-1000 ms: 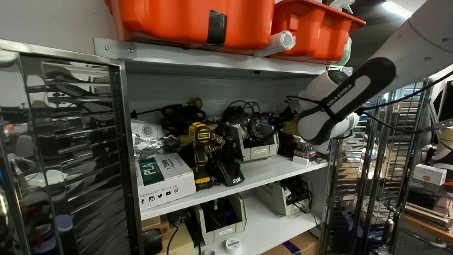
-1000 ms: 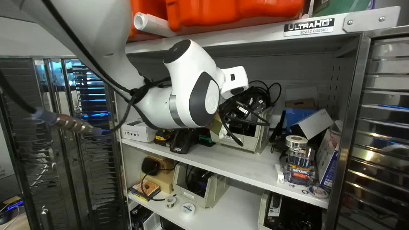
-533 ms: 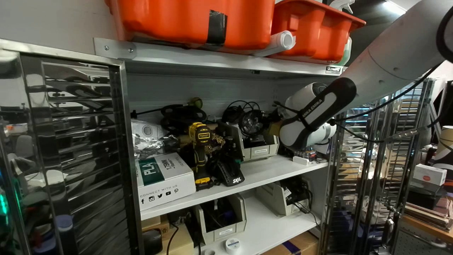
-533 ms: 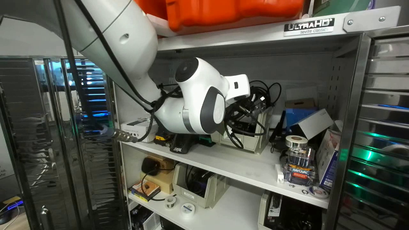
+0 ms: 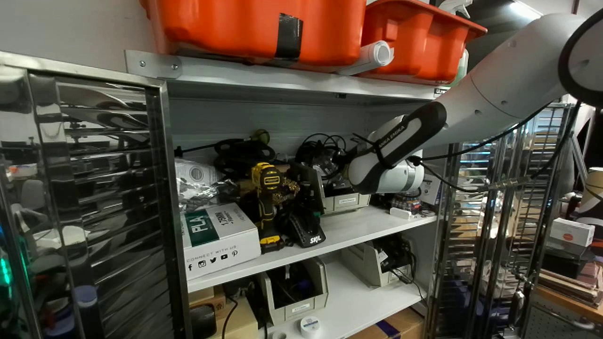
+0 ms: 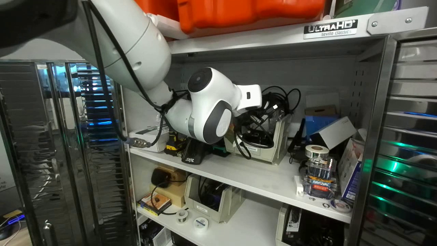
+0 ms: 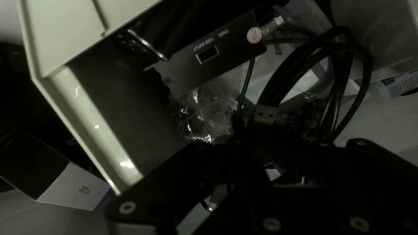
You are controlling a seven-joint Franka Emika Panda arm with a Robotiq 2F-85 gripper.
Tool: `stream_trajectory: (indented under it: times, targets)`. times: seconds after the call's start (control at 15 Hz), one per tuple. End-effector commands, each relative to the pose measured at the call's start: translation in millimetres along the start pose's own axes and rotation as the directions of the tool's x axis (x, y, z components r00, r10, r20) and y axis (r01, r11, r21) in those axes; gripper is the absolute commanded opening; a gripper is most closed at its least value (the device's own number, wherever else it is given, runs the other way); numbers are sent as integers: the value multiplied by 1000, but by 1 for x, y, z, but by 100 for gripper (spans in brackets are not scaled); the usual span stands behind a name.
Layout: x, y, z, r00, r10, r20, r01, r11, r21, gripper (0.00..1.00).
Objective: Put the black cable on the top shelf into the tray behind it
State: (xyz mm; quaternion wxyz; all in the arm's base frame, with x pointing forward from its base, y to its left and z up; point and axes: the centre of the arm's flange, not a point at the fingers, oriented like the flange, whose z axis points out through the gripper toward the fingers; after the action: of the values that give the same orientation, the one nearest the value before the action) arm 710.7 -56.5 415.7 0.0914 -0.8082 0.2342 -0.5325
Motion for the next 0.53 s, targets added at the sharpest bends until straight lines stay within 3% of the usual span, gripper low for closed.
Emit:
stream_trajectory:
  times: [0.0, 0.07, 0.2, 0.47]
  targets:
    - [9, -2, 11, 999, -51, -18, 50, 999, -11, 18]
    - [8, 1, 13, 998, -68, -13, 67, 997, -23, 45]
    - [8, 6, 14, 996, -89, -9, 89, 995, -34, 51]
    - [14, 3, 4, 995, -100, -15, 99, 995, -23, 83]
